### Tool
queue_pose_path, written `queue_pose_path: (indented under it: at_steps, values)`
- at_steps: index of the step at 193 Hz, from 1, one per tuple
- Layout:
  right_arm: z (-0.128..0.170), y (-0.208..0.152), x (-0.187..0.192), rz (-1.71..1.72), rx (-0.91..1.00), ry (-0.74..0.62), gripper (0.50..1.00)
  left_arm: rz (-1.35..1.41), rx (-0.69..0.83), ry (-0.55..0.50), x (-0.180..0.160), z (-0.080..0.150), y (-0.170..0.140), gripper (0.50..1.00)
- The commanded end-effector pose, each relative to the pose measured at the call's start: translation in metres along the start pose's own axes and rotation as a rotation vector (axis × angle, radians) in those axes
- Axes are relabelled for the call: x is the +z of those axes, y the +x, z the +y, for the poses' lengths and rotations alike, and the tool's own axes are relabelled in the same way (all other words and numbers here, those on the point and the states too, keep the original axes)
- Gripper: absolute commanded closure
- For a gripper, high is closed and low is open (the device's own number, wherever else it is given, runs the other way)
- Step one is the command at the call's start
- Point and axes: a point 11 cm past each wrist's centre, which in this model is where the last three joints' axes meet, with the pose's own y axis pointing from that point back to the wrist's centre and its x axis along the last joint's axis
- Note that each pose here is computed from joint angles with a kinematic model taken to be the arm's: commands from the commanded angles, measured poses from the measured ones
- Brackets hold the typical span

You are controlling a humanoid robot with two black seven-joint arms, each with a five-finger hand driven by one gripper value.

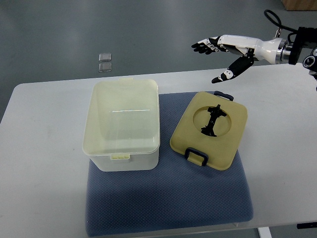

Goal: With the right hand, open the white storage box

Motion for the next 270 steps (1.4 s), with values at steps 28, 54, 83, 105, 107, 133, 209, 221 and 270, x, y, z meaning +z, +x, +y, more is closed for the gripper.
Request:
queue_pose_path:
  at_steps: [28,54,83,105,107,133,209,221,270]
  values:
    - [0.007,0.035,0.021,-0.442,0.403,0.09,0.601,0.001,0.0,0.0,0.0,0.0,0.0,0.5]
    - [0.016,0.037,0.051,-0.568,0.587,0.01,0.597,0.0,0.0,0.0,0.0,0.0,0.0,0.5]
    - [0.012,0.026,0.075,-0.685,0.683,-0.048,0.593,-0.001,0.0,-0.001,0.001,0.0,0.0,0.5]
    - [0.015,0.023,0.093,-0.789,0.746,-0.056,0.589,0.001,0.0,-0.001,0.001,0.0,0.0,0.5]
    - [0.015,0.023,0.094,-0.792,0.749,-0.057,0.589,0.0,0.0,0.0,0.0,0.0,0.0,0.5]
    - [0.022,0.018,0.112,-0.811,0.759,-0.094,0.587,0.0,0.0,0.0,0.0,0.0,0.0,0.5]
    - [0.031,0.006,0.129,-0.872,0.721,-0.09,0.587,-0.001,0.0,-0.001,0.001,0.0,0.0,0.5]
    - [0.028,0.004,0.129,-0.877,0.715,-0.088,0.587,0.001,0.0,0.0,0.0,0.0,0.0,0.5]
    - [0.017,-0.018,0.135,-0.883,0.674,-0.116,0.585,0.0,0.0,0.0,0.0,0.0,0.0,0.5]
